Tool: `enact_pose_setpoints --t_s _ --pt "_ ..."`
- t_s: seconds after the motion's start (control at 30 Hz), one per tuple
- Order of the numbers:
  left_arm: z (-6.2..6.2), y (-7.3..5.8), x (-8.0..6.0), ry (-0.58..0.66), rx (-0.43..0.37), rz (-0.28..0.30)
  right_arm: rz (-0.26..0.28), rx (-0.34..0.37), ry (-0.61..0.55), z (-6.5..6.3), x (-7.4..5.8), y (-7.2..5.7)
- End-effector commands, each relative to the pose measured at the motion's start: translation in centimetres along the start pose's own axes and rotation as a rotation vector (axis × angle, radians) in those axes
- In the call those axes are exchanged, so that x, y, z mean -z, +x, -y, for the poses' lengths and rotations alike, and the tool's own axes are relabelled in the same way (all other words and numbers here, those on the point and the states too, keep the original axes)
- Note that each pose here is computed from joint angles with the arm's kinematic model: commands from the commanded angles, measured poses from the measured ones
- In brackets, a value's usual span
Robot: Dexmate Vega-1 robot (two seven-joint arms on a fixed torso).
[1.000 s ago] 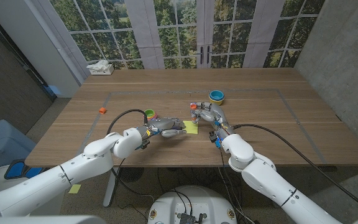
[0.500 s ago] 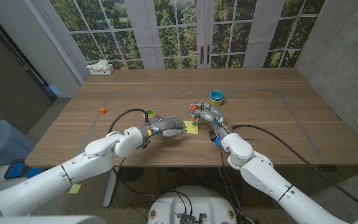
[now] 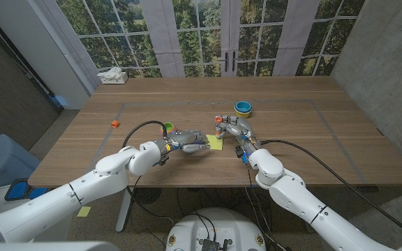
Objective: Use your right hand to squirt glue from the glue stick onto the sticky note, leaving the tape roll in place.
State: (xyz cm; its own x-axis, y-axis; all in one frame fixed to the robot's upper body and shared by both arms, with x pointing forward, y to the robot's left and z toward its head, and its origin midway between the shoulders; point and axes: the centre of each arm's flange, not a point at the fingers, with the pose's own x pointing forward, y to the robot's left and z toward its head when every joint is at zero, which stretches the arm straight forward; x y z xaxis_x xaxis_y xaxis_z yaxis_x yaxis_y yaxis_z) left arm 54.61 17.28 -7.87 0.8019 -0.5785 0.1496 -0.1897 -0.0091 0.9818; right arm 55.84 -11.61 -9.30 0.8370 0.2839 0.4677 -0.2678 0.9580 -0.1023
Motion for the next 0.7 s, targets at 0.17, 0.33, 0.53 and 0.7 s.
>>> enact_pose_setpoints --t_s 0.17,0.33,0.53,0.7 --pt "-0.25 0.32 0.44 -0.001 0.008 0.004 -0.013 0.006 0.013 -0.28 0.61 0.05" --pt "-0.24 0.42 0.53 -0.003 0.014 0.007 -0.023 0.002 0.013 -0.55 0.89 0.26" --pt "-0.25 0.55 0.57 -0.001 0.015 0.012 -0.006 0.027 -0.048 -0.72 0.83 0.27" --pt "-0.30 0.76 0.56 0.002 0.018 0.016 -0.005 0.031 -0.065 -0.68 0.66 0.01"
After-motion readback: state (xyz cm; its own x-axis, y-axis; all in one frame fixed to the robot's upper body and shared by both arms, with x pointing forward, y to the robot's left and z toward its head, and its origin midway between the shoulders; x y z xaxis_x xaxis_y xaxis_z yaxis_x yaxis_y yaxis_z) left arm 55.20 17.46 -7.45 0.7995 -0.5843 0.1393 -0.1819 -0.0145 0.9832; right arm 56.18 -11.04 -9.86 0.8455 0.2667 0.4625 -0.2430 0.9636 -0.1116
